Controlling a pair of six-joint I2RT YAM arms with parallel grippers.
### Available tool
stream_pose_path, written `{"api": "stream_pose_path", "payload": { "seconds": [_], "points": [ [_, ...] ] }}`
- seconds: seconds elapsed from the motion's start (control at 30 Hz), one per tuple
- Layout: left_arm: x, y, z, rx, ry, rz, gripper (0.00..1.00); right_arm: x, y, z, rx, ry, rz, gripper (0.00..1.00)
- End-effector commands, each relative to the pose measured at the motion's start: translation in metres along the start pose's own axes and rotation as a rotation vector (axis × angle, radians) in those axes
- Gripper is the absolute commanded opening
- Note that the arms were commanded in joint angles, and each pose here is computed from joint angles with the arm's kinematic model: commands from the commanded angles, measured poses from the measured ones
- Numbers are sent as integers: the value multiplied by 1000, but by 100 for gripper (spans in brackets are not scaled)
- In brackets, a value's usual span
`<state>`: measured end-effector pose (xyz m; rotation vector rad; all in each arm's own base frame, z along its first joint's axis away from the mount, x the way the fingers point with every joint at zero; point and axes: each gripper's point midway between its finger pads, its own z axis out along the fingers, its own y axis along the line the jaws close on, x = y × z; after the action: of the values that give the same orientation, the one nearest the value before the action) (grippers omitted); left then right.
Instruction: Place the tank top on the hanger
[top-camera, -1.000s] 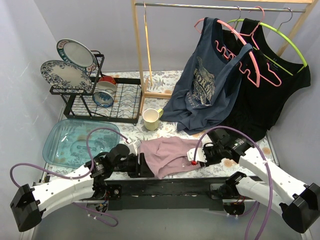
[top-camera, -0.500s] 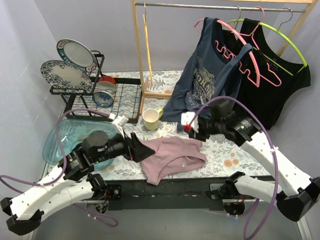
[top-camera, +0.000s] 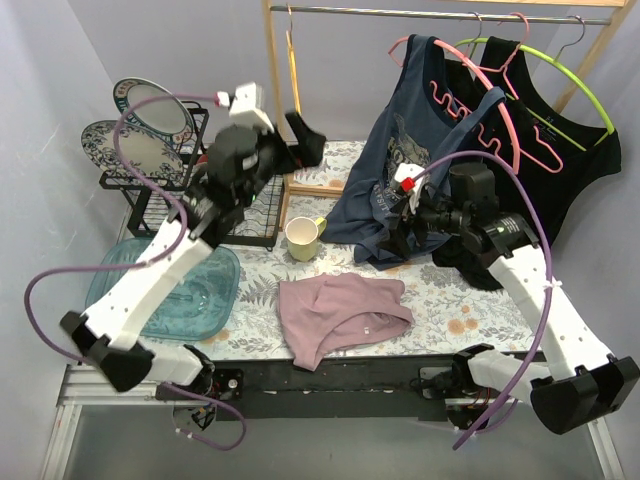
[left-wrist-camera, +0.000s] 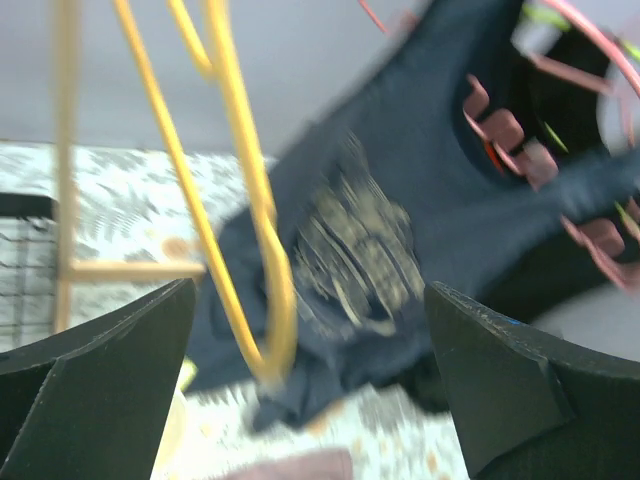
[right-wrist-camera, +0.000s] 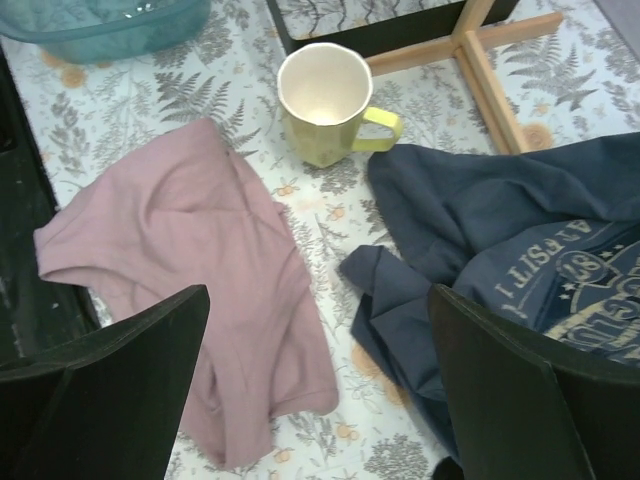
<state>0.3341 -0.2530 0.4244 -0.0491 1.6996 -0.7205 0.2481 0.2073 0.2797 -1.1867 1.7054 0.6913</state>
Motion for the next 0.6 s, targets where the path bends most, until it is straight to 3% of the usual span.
{"api": "stream_pose_path", "payload": {
  "seconds": [0.0,0.13,0.33,0.53,0.57],
  "points": [
    [-80,13,19,-104,-142,-26,97,-13,13,-10,-43,-95,10,99],
    [-62,27,66,-216,-74,-10,87,-13,14,-14,-48,-116,30,98],
    [-69,30,76,-240,-99,25,65,-14,15,-21,-35,-139,37,98],
    [-62,42,86,-287,-90,95,59,-16,19,-26,-51,-164,41,98],
    [-57,45,89,-296,-82,106,54,-17,19,-27,-50,-169,40,98]
  ]
}}
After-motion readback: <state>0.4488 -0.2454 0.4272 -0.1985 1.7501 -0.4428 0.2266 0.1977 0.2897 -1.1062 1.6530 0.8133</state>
